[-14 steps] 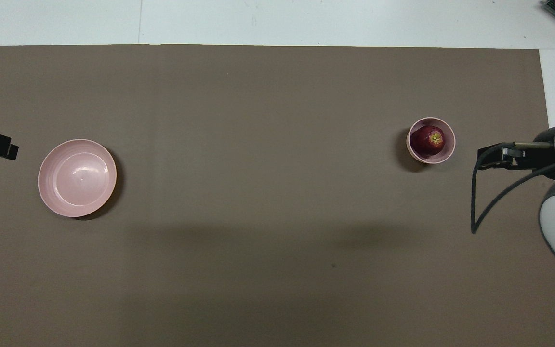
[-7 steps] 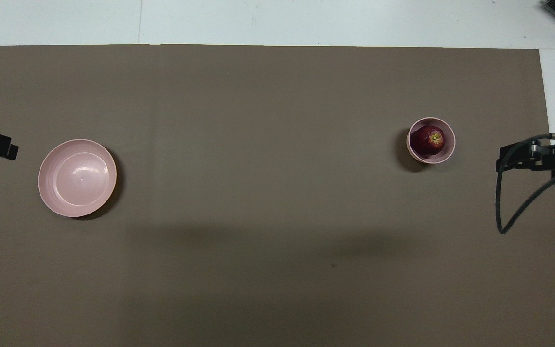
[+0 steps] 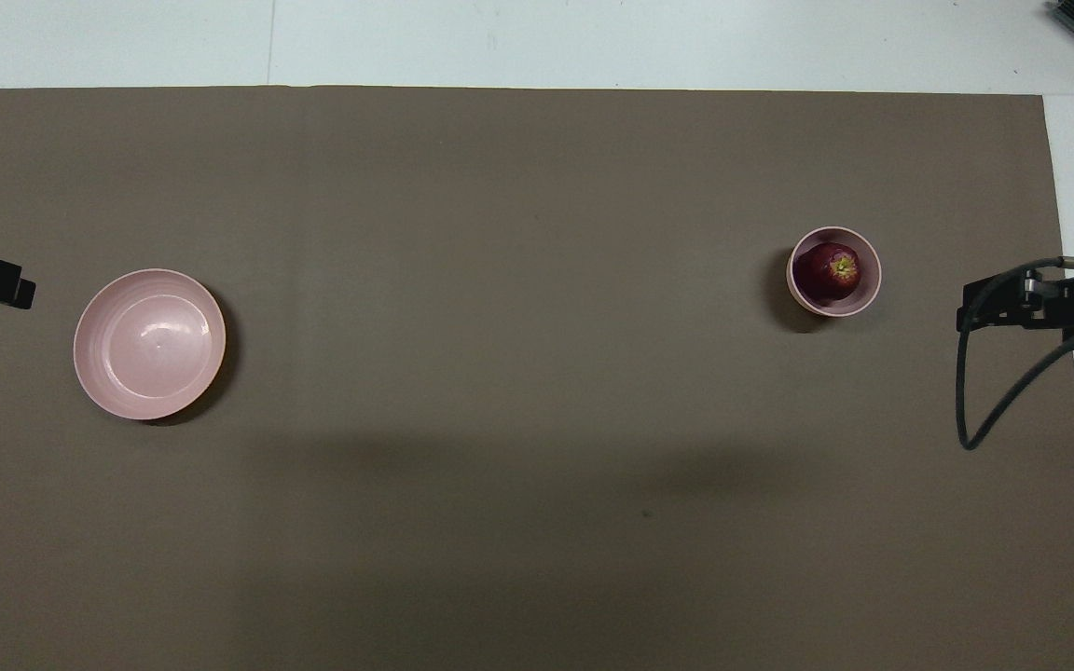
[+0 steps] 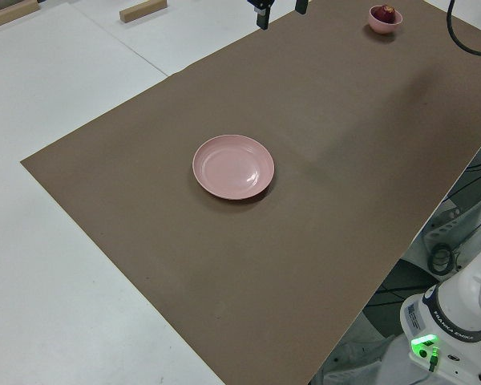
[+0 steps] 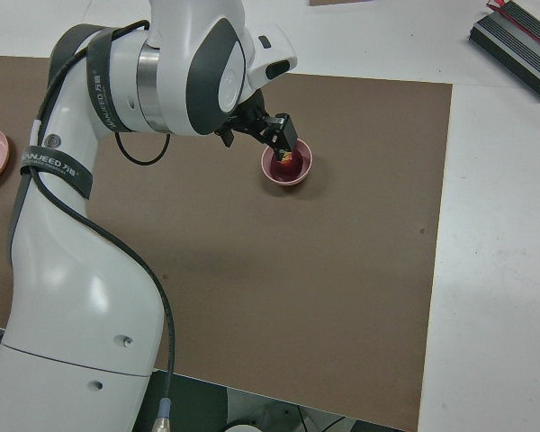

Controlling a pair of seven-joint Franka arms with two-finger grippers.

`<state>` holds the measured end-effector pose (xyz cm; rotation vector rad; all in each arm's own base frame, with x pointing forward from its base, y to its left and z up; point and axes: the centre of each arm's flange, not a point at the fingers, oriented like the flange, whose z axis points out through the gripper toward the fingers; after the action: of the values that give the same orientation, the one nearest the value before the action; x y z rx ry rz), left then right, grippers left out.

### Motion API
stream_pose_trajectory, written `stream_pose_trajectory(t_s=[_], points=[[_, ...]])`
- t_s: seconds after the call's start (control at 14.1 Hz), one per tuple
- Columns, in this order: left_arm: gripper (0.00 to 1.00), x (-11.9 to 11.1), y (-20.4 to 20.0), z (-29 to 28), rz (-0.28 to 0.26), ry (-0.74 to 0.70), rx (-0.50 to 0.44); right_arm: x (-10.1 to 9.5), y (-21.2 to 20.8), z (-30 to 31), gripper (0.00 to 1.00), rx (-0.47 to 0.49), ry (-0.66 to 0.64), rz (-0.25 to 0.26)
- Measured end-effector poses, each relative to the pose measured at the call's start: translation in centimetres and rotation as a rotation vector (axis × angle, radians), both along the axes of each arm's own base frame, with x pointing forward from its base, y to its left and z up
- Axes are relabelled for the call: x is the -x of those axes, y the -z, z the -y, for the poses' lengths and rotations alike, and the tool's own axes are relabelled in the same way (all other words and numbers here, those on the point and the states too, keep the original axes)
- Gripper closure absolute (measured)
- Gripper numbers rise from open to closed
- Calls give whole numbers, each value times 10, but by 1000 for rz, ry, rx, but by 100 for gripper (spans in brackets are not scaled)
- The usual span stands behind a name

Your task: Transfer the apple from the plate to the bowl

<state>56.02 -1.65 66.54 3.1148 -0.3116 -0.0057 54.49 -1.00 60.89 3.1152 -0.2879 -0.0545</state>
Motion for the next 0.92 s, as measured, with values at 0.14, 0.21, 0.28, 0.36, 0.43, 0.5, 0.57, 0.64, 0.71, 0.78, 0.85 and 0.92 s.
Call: stream_pose_trajectory(t_s=[0.14, 0.21, 0.28, 0.36, 0.43, 0.5, 0.57, 0.64, 0.71, 0.78, 0.85, 0.92], points=[[0, 0, 0, 0, 0, 0, 0, 0, 0, -1, 0, 0, -1, 1], [0, 0, 0, 0, 0, 0, 0, 0, 0, -1, 0, 0, -2, 1], [0, 0, 0, 0, 0, 0, 0, 0, -1, -1, 0, 0, -2, 1], [0, 0, 0, 0, 0, 0, 0, 0, -1, -1, 0, 0, -2, 2], [0, 0, 0, 0, 0, 0, 0, 0, -1, -2, 0, 0, -3, 2], [0, 0, 0, 0, 0, 0, 0, 0, -1, -2, 0, 0, -6, 2], [0, 0, 0, 0, 0, 0, 0, 0, -1, -2, 0, 0, -12, 2], [0, 0, 0, 0, 0, 0, 0, 0, -1, -2, 0, 0, -17, 2], [0, 0, 0, 0, 0, 0, 0, 0, -1, -2, 0, 0, -20, 2], [0, 0, 0, 0, 0, 0, 0, 0, -1, -3, 0, 0, -21, 2], [0, 0, 0, 0, 0, 0, 0, 0, -1, -3, 0, 0, -22, 3], [0, 0, 0, 0, 0, 0, 0, 0, -1, -4, 0, 0, -23, 3]])
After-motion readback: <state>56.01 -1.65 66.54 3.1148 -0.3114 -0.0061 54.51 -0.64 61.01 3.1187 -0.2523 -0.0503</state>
